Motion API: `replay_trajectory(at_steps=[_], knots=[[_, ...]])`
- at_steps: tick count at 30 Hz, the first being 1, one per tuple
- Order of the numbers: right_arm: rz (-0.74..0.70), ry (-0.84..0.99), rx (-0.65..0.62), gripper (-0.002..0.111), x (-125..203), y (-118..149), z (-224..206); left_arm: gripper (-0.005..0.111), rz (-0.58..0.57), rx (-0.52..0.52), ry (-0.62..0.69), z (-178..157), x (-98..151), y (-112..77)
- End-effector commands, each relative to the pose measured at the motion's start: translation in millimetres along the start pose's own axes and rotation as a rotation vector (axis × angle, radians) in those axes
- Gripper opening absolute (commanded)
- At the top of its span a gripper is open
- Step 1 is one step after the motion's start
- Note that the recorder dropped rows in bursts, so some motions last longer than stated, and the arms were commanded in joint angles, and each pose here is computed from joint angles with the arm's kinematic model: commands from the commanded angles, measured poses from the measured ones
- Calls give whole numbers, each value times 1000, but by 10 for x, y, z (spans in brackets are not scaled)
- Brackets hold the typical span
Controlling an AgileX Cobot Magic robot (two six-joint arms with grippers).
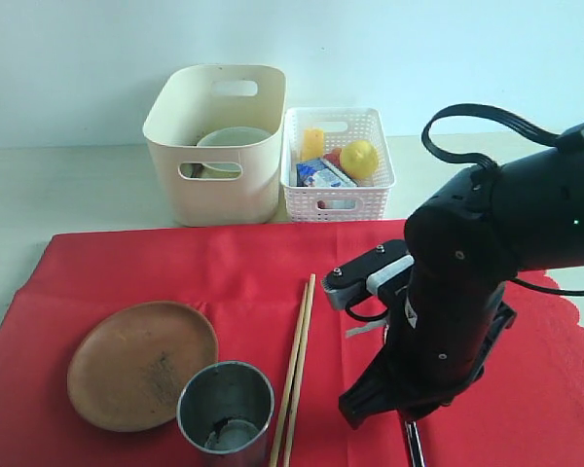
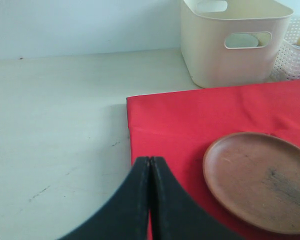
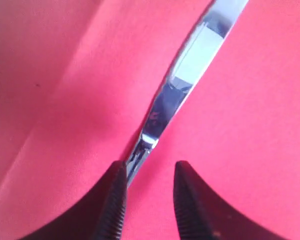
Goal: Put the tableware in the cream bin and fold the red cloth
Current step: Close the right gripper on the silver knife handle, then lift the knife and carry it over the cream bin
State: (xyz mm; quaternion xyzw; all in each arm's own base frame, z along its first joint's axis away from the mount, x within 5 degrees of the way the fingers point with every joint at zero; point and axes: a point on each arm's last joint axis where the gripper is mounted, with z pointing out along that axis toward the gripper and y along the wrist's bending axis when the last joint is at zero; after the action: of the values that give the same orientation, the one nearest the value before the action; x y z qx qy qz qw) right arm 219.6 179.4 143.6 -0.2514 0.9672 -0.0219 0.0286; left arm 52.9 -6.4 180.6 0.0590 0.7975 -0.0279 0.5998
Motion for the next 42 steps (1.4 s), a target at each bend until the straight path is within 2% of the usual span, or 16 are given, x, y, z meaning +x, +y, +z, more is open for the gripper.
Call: replay_trajectory(at_steps=[1, 5, 10, 17, 19, 25, 30, 36, 42], knots=[[-13, -12, 3, 33, -2, 9, 16, 0, -9, -1, -15, -2, -5, 0], [-45, -7, -27, 48, 67, 29, 88, 0, -9, -1, -15, -2, -5, 0], [-23, -34, -59, 49, 197, 36, 233, 0, -9, -1, -15, -2, -5, 0], [-34, -41, -115, 48, 214, 85, 261, 0, -9, -1, -15, -2, -5, 0], [-33, -33, -115, 45, 216, 87, 282, 0, -9, -1, -15, -2, -5, 0], [-34, 22, -104, 17, 231, 94, 451, 0, -9, -1, -15, -2, -5, 0], [-58, 38, -83, 0, 236, 81, 511, 0, -11, -1, -15, -2, -5, 0], [-55, -9, -91, 0, 221, 75, 371, 0, -11, -1, -15, -2, -5, 0], [-51, -157, -116, 0, 199, 54, -6, 0, -11, -1, -15, -2, -5, 0]])
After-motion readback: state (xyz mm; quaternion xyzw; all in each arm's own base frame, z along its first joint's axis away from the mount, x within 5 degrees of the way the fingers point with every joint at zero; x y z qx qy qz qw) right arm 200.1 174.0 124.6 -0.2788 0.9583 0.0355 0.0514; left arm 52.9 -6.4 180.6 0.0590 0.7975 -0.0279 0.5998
